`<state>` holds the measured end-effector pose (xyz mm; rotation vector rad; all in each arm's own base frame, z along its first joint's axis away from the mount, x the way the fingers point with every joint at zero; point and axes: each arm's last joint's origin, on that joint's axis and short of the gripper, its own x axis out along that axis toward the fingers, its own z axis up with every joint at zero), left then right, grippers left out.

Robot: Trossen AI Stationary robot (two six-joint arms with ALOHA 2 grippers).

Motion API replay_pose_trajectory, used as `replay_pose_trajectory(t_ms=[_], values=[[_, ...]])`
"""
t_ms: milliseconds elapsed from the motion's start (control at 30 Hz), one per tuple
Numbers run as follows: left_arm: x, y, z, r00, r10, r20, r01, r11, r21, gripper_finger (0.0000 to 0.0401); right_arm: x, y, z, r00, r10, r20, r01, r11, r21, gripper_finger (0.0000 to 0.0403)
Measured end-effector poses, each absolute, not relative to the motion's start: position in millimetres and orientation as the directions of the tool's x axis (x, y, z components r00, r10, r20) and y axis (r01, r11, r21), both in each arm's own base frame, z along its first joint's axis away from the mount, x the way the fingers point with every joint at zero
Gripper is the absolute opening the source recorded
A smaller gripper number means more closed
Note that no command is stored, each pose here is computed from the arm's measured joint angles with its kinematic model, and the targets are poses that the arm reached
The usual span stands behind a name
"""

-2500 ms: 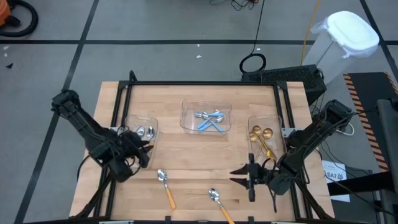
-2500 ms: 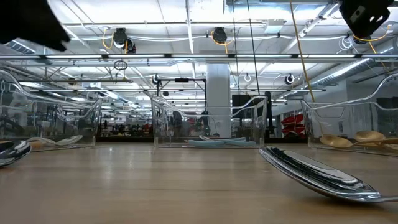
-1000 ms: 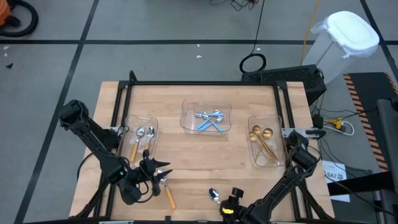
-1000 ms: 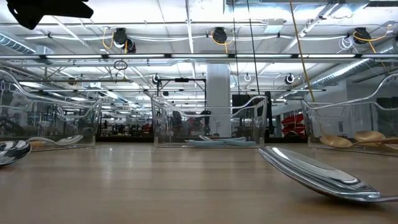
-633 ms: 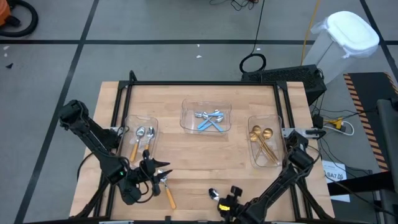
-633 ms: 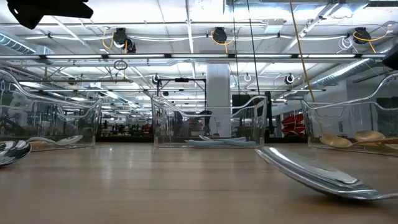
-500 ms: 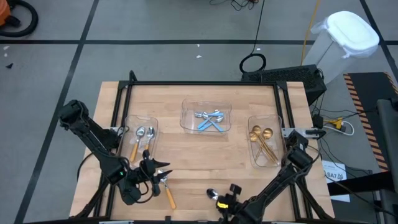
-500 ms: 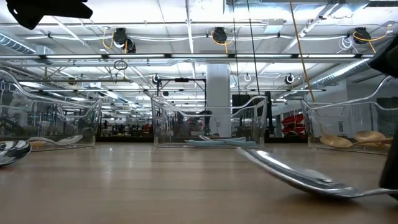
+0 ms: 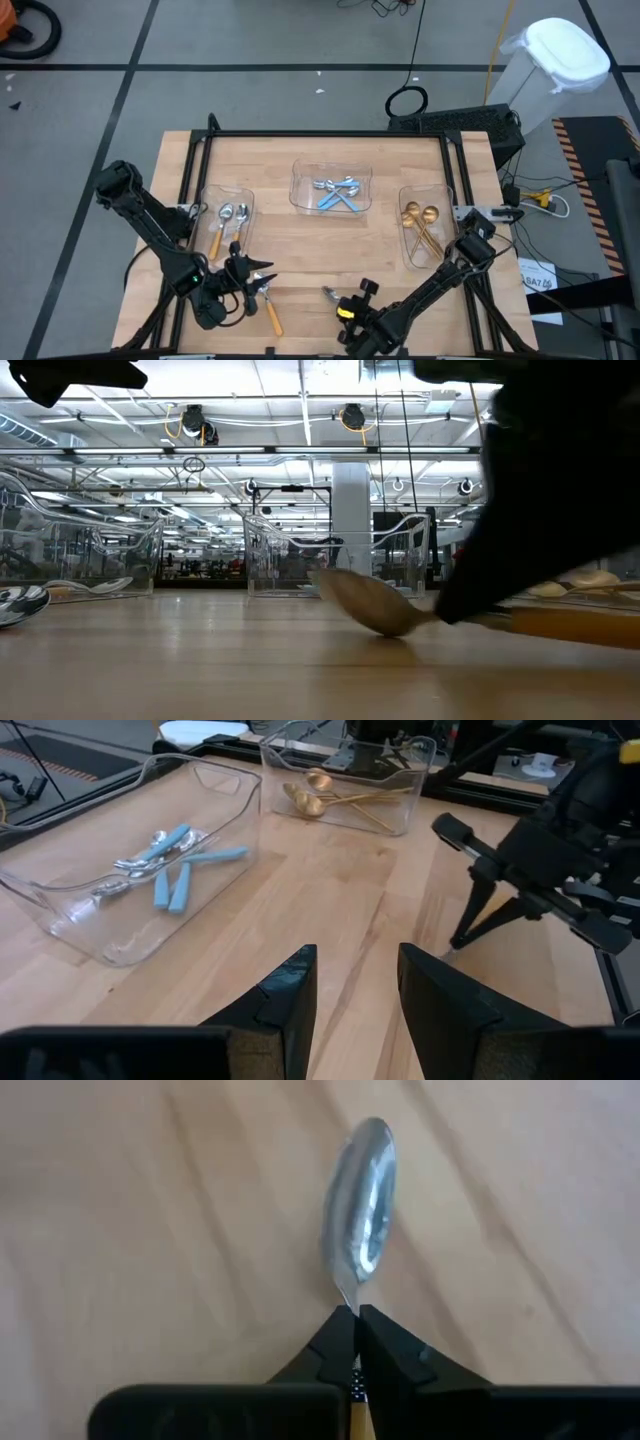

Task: Sort silverware by color (type)
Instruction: Put the yellow spoon into the left transparent bin

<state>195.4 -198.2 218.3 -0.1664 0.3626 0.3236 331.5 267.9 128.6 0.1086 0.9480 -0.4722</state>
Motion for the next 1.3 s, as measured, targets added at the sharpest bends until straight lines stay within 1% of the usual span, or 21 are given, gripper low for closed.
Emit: replay_pose_trajectory(t_ms=[133,367,467,633,833,1067,1300], values=[[195.4,-198.1,218.3,0.884,0.28,-0.373,-0.339,0.935,-0.102,0.0141,341.6,257.7,132.5,0.51,-0.363,-0.78,0.435,0.891,-0.13,0.0],[195.4,-198.1,218.3,0.884,0.28,-0.373,-0.34,0.935,-0.103,0.0141,356.4,238.0,133.1,0.494,-0.387,-0.778,0.47,0.872,-0.136,0.0004],[195.4,-198.1,218.3,0.884,0.28,-0.373,-0.34,0.935,-0.104,0.0141,359.7,237.6,133.6,0.51,-0.376,-0.774,0.477,0.872,-0.11,0.0021],[195.1,-197.8,217.9,0.883,0.282,-0.376,-0.341,0.935,-0.098,0.0141,362.7,243.1,143.3,0.525,-0.321,-0.788,0.452,0.89,-0.061,0.0067],[195.0,-197.7,217.8,0.882,0.283,-0.376,-0.34,0.935,-0.096,0.0141,364.2,247.1,158.2,0.525,-0.265,-0.809,0.381,0.923,-0.055,0.0115],[194.9,-197.9,217.3,0.881,0.272,-0.387,-0.332,0.938,-0.097,0.0141,360.7,251.0,159.9,0.448,-0.116,-0.887,0.248,0.969,-0.002,0.014],[194.9,-198.0,217.4,0.881,0.271,-0.387,-0.333,0.938,-0.101,0.0141,363.5,247.5,160.0,0.45,-0.121,-0.885,0.195,0.98,-0.034,0.0158]])
